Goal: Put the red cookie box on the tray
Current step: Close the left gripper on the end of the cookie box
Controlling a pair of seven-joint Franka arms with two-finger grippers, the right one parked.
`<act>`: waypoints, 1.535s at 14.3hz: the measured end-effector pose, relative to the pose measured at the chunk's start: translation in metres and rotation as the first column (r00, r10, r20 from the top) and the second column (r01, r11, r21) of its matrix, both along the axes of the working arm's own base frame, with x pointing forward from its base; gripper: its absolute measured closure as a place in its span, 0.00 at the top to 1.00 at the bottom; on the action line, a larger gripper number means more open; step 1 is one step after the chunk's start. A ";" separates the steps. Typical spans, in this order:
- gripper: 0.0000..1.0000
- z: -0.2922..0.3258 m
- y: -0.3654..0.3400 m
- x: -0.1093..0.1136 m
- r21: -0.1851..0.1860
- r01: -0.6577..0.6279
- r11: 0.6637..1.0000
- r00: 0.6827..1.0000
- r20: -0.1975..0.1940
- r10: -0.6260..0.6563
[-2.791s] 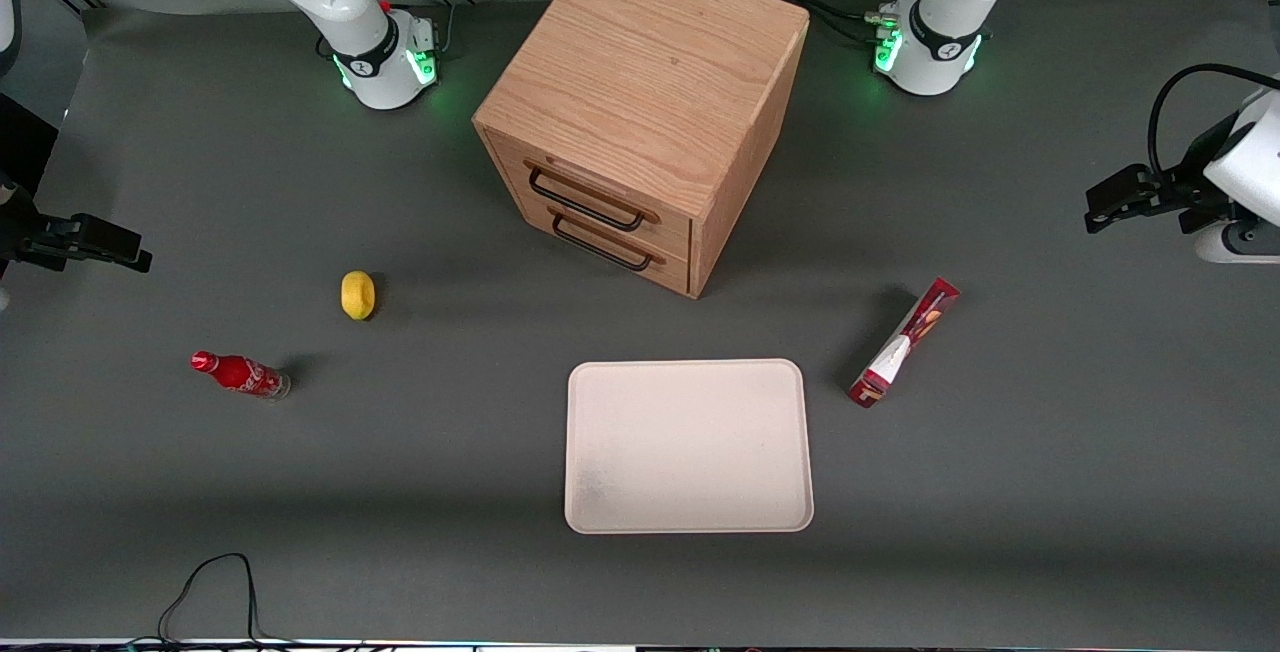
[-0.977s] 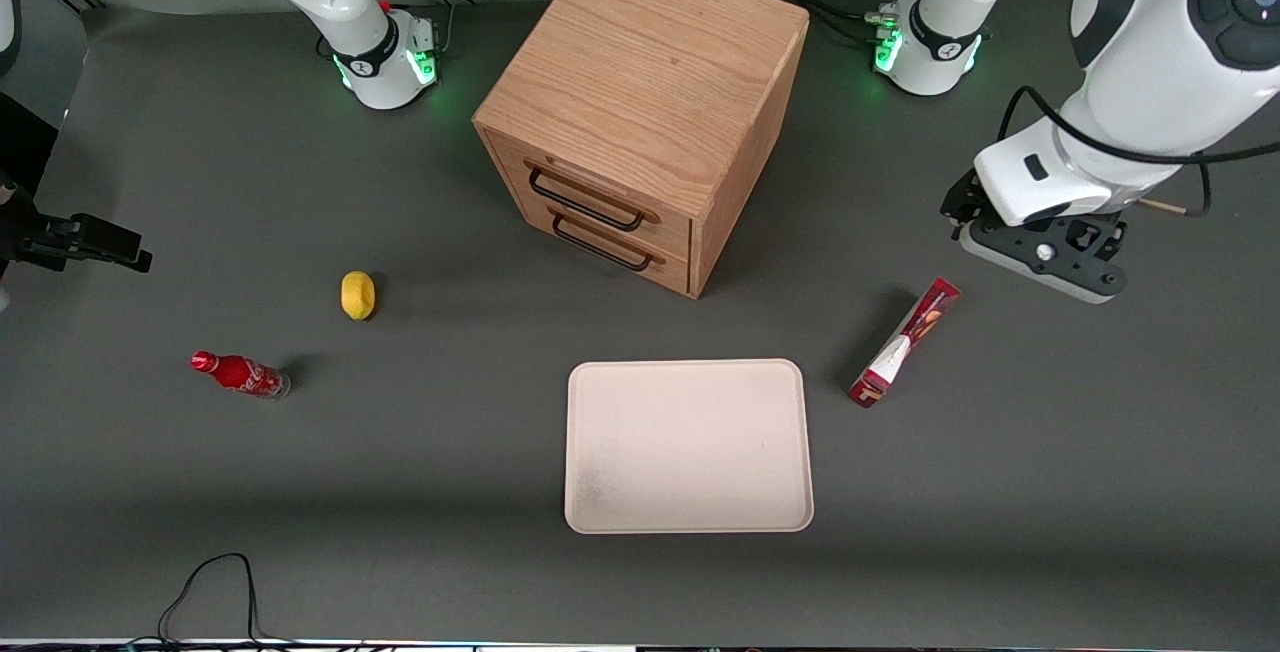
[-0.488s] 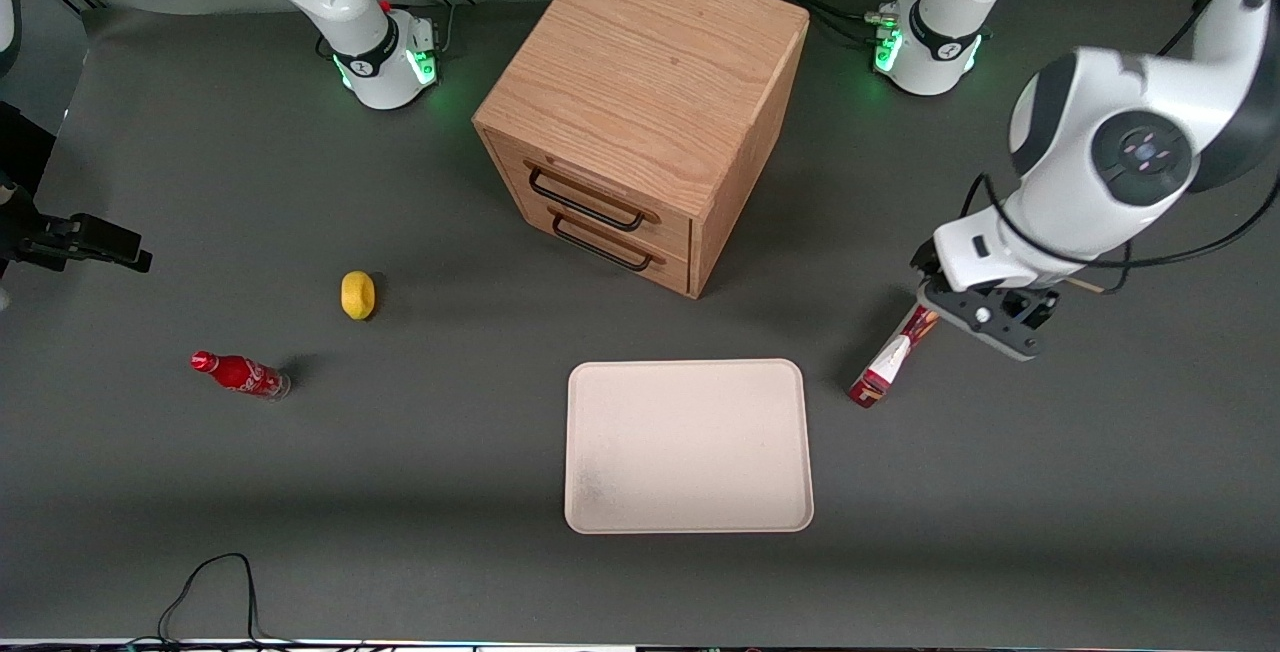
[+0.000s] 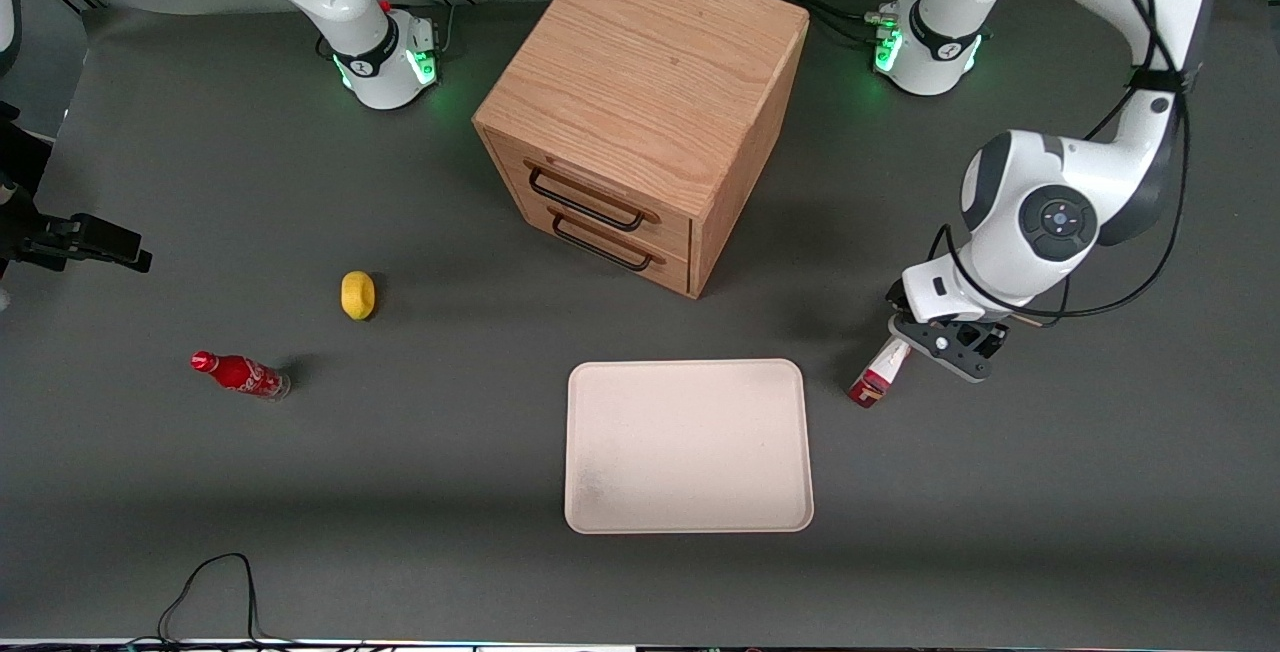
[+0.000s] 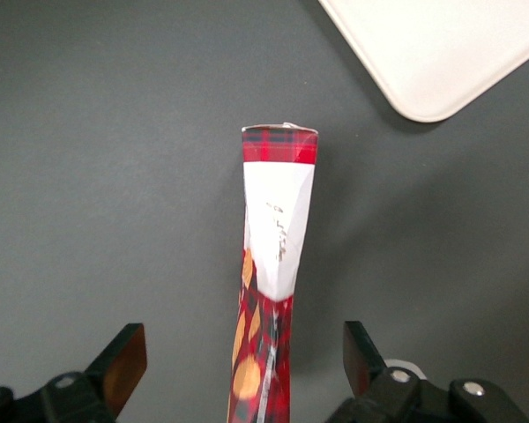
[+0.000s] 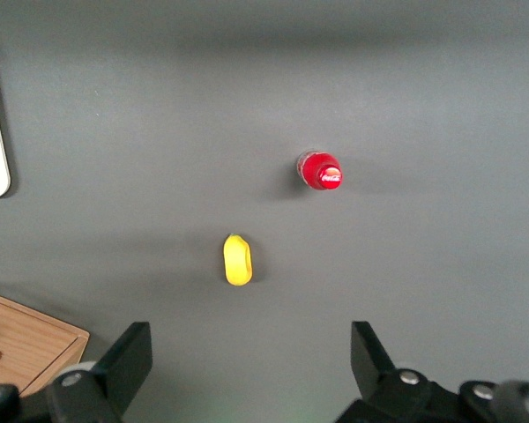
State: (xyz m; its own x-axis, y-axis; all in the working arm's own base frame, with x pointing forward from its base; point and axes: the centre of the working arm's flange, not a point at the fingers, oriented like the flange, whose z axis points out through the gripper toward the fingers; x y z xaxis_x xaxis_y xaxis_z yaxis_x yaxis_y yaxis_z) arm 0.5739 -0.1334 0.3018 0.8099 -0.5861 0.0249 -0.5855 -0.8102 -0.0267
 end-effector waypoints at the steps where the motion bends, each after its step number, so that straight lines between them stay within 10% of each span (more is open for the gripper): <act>1: 0.99 -0.012 0.001 -0.005 -0.005 0.002 1.000 1.000 0.014 -0.002; 7: 0.87 -0.041 0.001 -0.015 -0.013 0.004 1.000 1.000 0.029 -0.004; 15: 0.03 -0.043 -0.001 -0.015 -0.017 -0.014 1.000 1.000 0.026 0.014; 18: 0.02 -0.035 -0.002 -0.008 -0.016 -0.016 1.000 1.000 0.023 0.016; 22: 0.02 0.057 -0.004 0.024 0.025 -0.029 0.999 0.994 -0.109 0.032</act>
State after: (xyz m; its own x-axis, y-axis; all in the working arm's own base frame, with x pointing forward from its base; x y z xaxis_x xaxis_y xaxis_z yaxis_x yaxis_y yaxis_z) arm 0.5982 -0.1379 0.3584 0.8244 -0.5605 -0.0784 -0.5611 -0.8276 0.0168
